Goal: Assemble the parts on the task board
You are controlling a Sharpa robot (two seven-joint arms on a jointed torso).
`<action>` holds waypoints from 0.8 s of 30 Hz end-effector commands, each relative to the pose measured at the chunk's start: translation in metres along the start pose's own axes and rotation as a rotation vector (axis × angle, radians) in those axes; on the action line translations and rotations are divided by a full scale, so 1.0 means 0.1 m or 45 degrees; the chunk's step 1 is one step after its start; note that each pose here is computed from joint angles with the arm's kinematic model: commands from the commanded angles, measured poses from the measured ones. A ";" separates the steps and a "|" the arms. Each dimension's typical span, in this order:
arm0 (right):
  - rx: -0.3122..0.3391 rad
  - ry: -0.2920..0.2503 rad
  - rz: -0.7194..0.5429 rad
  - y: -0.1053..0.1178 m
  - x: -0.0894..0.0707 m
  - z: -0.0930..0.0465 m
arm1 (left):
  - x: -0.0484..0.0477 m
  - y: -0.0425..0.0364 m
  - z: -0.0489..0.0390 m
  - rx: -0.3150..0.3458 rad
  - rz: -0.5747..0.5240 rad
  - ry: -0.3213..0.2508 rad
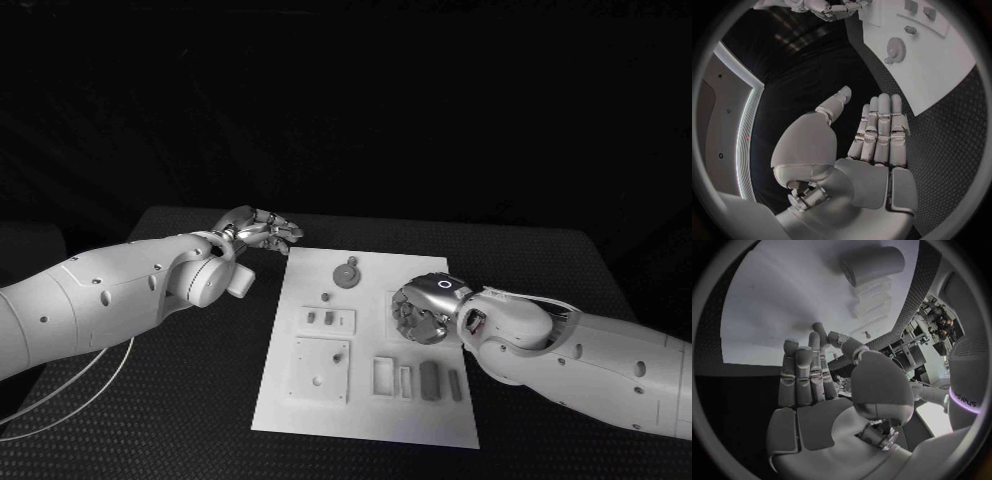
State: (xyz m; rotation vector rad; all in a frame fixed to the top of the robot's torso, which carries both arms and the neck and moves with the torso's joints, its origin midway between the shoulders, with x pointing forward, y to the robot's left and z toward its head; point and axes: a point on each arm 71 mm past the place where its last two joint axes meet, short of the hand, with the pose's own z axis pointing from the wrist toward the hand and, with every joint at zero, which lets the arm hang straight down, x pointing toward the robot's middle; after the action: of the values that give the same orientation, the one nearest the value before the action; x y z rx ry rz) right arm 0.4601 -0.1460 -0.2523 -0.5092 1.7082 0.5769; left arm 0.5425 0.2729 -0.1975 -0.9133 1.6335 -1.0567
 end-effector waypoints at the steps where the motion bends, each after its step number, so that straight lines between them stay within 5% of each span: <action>1: -0.020 0.007 -0.054 0.03 0.01 0.00 | 0.013 -0.019 0.003 0.012 -0.008 0.015; 24: -0.034 -0.058 -0.013 0.05 -0.02 -0.03 | 0.017 -0.020 0.007 0.012 -0.008 0.015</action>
State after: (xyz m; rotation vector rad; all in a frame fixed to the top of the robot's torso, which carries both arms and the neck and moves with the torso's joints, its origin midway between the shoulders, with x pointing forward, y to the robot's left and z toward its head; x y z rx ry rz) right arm 0.4559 -0.1454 -0.2527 -0.5378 1.6790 0.5708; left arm 0.5427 0.2728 -0.1976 -0.9133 1.6338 -1.0566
